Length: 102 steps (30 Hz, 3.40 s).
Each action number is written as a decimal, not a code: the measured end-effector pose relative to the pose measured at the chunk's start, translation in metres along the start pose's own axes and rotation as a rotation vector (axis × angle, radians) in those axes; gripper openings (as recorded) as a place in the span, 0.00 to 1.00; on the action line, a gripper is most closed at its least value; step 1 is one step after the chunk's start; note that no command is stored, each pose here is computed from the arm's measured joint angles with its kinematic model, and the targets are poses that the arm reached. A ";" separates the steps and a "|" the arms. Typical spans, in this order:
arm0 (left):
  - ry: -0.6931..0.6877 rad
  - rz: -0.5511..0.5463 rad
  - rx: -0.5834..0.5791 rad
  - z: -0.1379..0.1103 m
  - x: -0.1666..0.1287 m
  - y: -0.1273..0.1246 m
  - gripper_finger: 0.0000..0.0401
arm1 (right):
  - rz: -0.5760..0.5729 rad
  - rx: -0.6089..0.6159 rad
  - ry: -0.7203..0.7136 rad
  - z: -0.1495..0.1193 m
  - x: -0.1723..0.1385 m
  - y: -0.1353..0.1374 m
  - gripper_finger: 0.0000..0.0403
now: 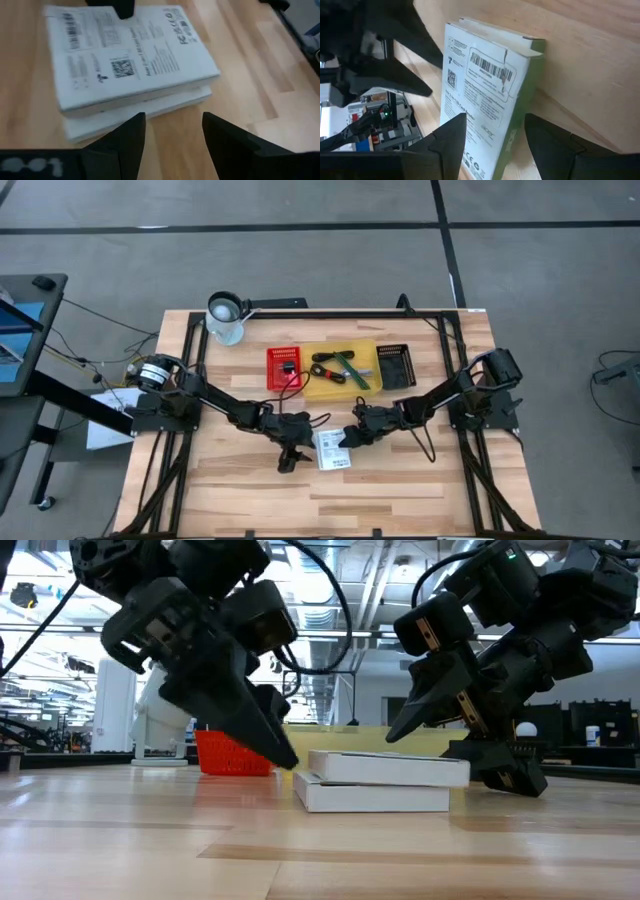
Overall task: Pick and place items into bin
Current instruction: Put the white card reader box into the black bin
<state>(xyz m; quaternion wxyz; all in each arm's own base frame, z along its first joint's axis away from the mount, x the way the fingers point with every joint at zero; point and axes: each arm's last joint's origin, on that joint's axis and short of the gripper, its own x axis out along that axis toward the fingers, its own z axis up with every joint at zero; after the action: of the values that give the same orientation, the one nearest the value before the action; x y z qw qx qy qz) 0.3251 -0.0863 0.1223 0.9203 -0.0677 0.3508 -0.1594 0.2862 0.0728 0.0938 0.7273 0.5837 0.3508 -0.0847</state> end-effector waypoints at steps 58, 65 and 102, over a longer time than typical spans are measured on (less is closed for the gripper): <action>0.026 -0.024 0.038 0.020 0.011 0.005 0.47 | -0.009 -0.062 0.015 -0.001 0.000 -0.001 0.49; -0.005 -0.010 0.035 0.023 0.010 0.013 0.47 | -0.009 -0.065 0.015 -0.001 0.000 -0.001 0.49; -0.044 -0.010 0.060 0.028 0.009 0.013 0.47 | 0.050 -0.120 0.010 0.002 -0.001 0.005 0.24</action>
<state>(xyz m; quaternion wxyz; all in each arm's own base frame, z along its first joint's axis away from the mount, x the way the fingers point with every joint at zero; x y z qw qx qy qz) 0.3532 -0.0766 0.1339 0.9287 -0.0455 0.3251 -0.1727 0.2888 0.0722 0.0988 0.7611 0.5482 0.3442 -0.0423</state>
